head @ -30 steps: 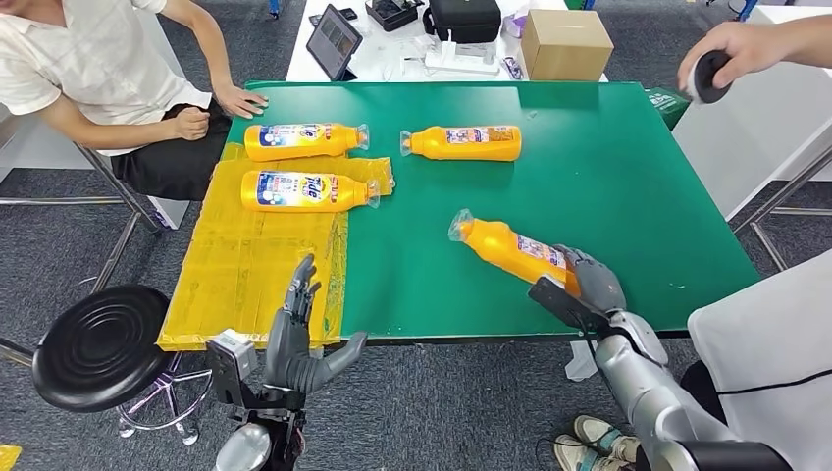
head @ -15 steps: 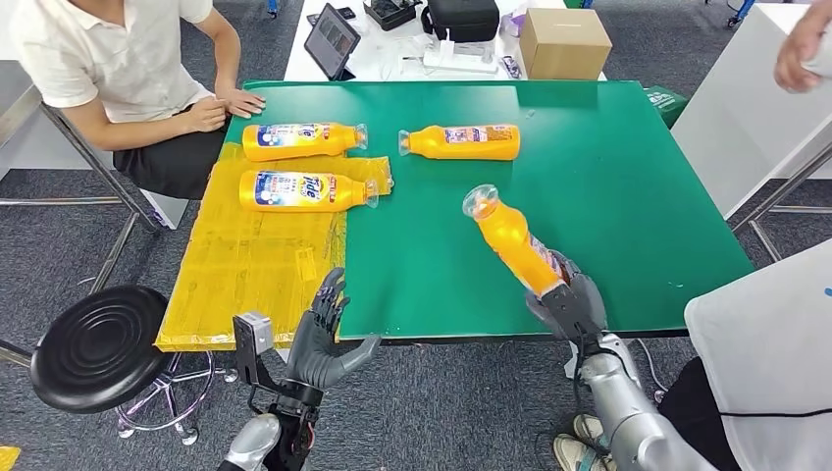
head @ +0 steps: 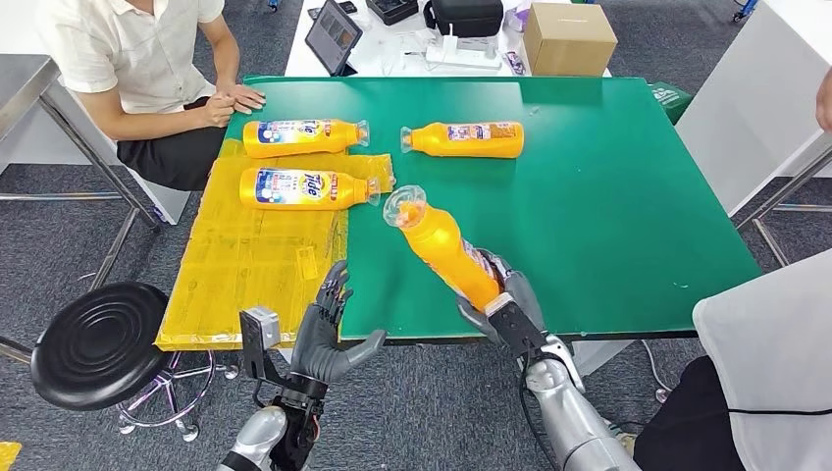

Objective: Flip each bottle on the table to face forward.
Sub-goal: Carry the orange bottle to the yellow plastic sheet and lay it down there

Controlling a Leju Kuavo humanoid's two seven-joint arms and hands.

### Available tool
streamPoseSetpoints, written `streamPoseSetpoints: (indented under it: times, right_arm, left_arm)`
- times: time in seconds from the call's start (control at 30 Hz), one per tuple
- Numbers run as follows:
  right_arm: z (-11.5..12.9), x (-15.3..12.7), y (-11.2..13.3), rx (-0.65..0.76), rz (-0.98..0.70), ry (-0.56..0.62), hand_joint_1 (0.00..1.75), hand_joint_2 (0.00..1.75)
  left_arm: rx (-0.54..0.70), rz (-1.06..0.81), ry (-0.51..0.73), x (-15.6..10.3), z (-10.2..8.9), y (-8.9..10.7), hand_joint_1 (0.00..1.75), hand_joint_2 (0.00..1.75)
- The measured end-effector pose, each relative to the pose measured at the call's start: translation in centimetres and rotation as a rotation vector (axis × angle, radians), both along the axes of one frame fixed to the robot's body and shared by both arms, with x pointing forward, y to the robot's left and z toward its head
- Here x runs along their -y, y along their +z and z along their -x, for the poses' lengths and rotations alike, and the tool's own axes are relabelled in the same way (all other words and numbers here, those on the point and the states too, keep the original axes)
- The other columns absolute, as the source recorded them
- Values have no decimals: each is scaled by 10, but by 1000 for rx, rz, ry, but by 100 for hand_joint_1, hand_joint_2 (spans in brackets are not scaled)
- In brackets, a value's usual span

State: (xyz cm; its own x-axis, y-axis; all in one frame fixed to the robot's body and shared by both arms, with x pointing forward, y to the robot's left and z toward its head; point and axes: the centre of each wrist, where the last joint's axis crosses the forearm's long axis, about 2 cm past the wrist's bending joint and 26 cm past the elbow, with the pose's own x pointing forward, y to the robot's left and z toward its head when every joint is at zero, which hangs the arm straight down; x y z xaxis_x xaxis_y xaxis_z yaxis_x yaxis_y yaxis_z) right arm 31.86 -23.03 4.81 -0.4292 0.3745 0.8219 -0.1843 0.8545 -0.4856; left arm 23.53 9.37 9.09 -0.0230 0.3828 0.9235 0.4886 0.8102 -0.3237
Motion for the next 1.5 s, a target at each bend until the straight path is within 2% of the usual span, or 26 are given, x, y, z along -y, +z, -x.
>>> streamPoseSetpoints:
  times: [0.13,0.3,0.4,0.67,0.87,1.13,1.3,1.43,1.5]
  right_arm:
    - [0,-5,1,2,-9,9,172,175]
    - [3,-47,13,38,-25,112,169,175]
    - [6,-59,14,44,-21,144,171,175]
    - [12,-81,16,53,-16,208,171,175]
    - [18,-95,15,62,5,245,160,175]
    - [22,-105,10,62,52,278,162,175]
    - [13,-112,14,63,78,301,162,175]
    - [7,-115,17,66,91,311,160,175]
    - [5,-115,18,67,97,313,159,175]
  left_arm:
    - [18,-19,6,1,0,1,0,175]
    - [19,-6,-3,5,-3,6,0,175]
    - [15,14,-12,7,-5,8,0,175]
    - [-24,95,-35,10,-8,13,0,175]
    - [-79,191,-75,13,-9,16,0,175]
    - [-41,246,-48,13,-11,25,0,175]
    - [-42,280,-38,11,-19,32,3,175]
    - [-36,285,-29,8,-26,35,171,175]
    - [-39,289,-26,8,-28,35,175,175]
